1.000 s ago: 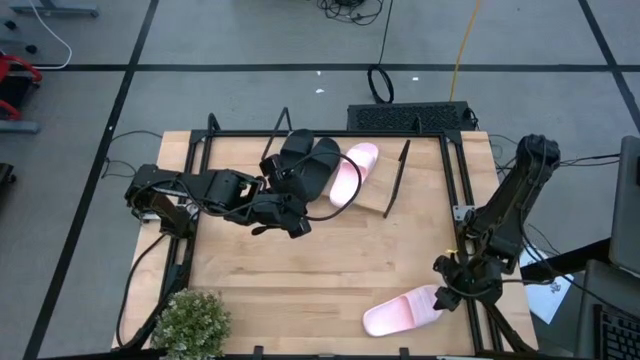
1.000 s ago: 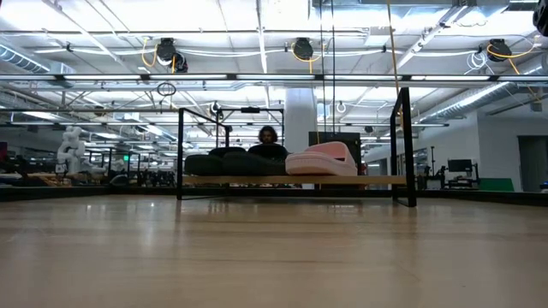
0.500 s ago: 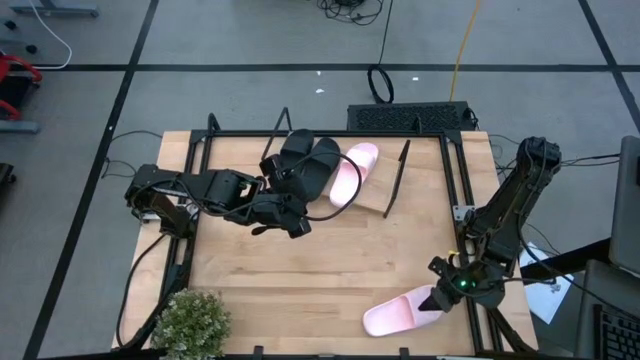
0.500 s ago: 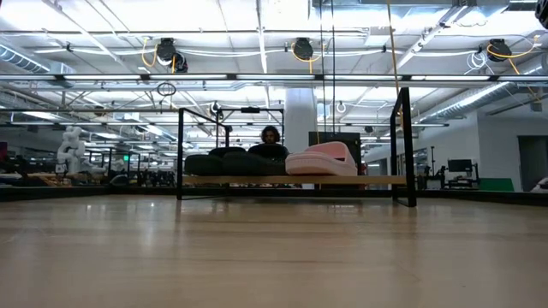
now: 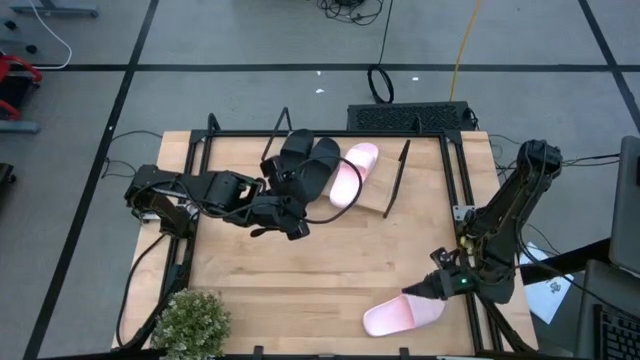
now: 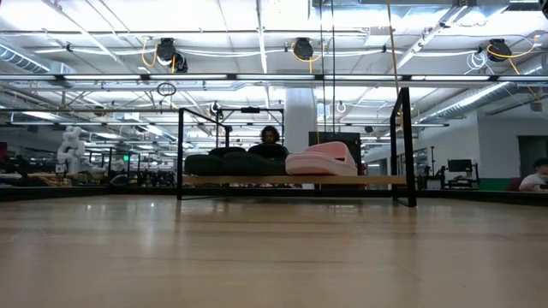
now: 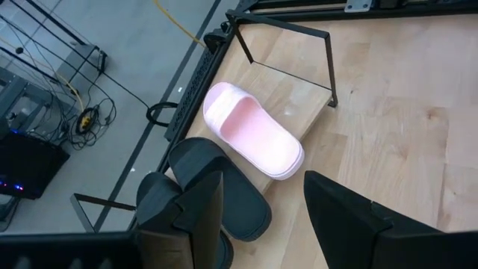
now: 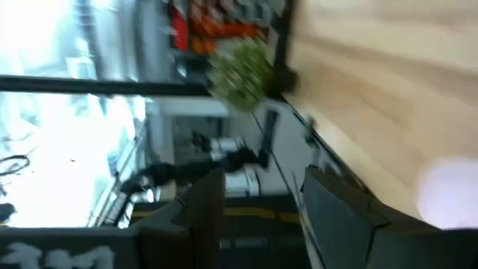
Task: Pick and place slides into the shelf
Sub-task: Put the pink slipper on the shelf
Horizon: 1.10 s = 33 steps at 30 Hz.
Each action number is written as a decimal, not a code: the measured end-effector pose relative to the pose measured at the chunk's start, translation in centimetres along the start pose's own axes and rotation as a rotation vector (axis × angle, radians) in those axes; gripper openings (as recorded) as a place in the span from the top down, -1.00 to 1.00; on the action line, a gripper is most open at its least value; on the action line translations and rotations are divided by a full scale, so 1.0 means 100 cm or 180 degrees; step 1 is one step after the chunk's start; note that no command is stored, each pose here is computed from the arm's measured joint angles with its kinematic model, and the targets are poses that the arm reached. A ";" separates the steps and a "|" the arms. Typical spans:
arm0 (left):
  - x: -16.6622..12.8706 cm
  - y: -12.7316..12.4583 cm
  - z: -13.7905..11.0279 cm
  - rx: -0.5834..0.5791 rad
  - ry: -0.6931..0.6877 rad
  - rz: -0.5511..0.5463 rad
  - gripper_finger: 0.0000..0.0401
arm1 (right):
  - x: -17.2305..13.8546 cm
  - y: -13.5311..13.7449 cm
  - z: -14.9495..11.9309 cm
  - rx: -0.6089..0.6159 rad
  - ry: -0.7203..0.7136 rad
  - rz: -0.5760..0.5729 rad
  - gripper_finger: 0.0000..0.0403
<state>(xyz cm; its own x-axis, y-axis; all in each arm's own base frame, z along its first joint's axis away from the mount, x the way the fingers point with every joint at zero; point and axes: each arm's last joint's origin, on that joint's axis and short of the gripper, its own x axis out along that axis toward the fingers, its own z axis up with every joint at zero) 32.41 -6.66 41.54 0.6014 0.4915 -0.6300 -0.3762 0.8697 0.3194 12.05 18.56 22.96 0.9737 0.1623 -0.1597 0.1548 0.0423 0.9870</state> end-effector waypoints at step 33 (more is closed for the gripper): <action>-0.010 -0.013 -0.004 0.0115 0.0008 -0.0203 0.06 | 0.096 0.061 -0.053 -0.1205 0.1238 -0.3158 0.14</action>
<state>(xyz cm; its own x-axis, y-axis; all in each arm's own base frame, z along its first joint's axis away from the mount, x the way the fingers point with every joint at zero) 32.01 -8.27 41.43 0.6216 0.4348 -0.6516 -0.3113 0.9004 0.3039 21.51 25.58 27.35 0.3204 0.1838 -0.9293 0.7055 0.6083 0.3636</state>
